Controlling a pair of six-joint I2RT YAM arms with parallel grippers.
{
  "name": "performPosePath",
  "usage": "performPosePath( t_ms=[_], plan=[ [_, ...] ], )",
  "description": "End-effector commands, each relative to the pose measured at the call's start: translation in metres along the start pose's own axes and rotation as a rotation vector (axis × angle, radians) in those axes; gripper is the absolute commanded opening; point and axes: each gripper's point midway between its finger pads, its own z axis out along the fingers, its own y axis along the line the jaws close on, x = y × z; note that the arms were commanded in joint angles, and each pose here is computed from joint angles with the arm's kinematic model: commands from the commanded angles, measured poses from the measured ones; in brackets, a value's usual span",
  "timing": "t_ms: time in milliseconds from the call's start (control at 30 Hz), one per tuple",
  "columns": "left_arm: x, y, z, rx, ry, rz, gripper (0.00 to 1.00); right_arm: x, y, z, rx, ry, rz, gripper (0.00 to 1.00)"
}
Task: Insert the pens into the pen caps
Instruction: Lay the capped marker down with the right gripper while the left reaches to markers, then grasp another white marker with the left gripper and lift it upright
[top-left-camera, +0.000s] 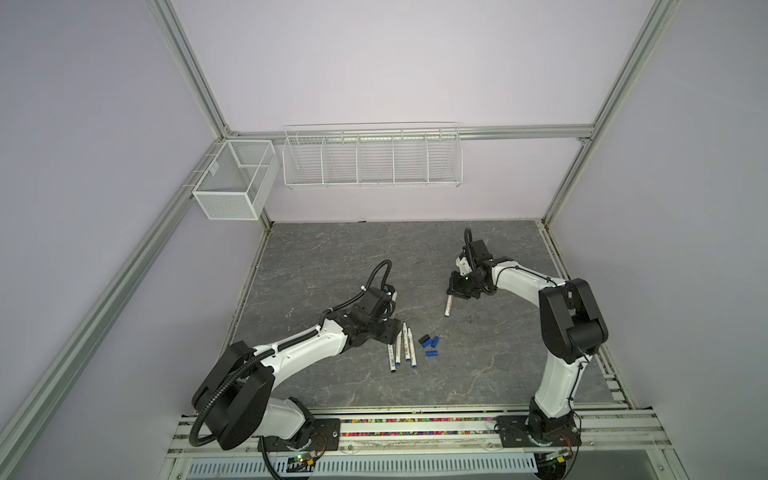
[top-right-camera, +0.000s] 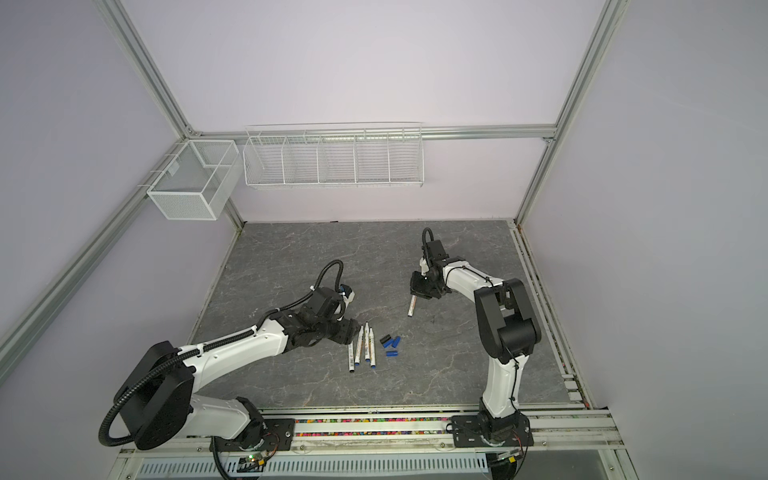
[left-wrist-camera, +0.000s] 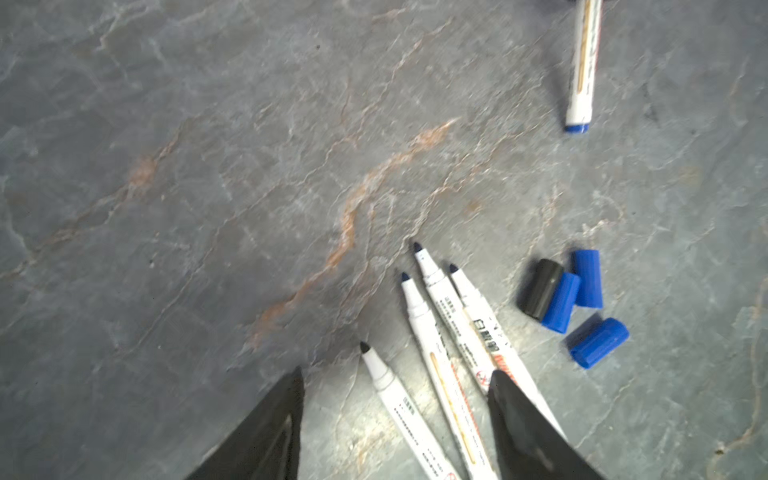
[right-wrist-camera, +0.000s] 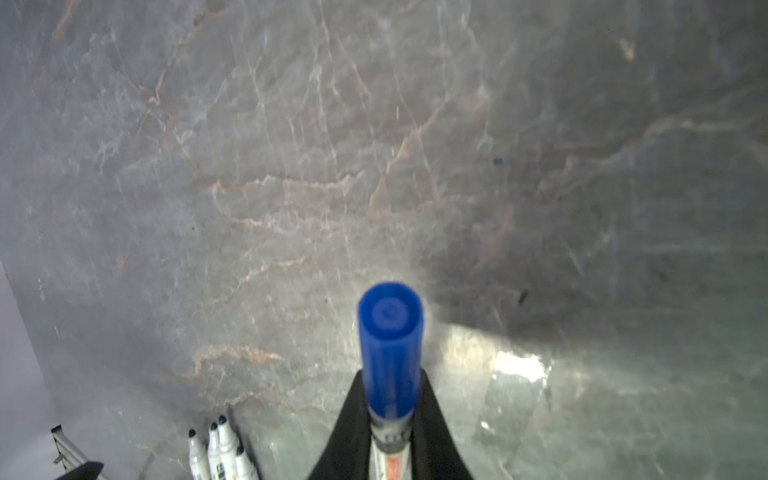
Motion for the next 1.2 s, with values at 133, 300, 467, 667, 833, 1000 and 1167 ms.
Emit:
performPosePath(
  t_ms=[133,300,467,667,833,1000,1167],
  plan=[
    [0.030,0.010,0.004,-0.048,0.134,-0.027,0.71,-0.019,-0.016,0.017,0.036,-0.008,0.005,0.24],
    [0.038,0.005,0.010,-0.034,0.184,-0.018,0.71,-0.016,-0.017,0.012,0.030,-0.032,0.006,0.36],
    [0.045,0.000,0.016,-0.037,0.222,0.005,0.70,-0.012,-0.015,-0.003,0.015,-0.078,0.012,0.43],
    [0.052,-0.007,0.021,-0.047,0.255,0.032,0.69,-0.005,-0.015,-0.020,0.008,-0.119,0.017,0.43],
    [0.059,0.000,0.019,-0.109,0.296,0.024,0.63,0.003,-0.014,-0.035,-0.003,-0.153,0.020,0.43],
    [0.072,0.007,0.014,-0.146,0.343,-0.008,0.52,0.007,-0.012,-0.053,-0.014,-0.195,0.021,0.43],
    [0.084,0.008,0.013,-0.155,0.400,-0.028,0.33,0.010,-0.009,-0.071,-0.020,-0.230,0.017,0.43]
  ],
)
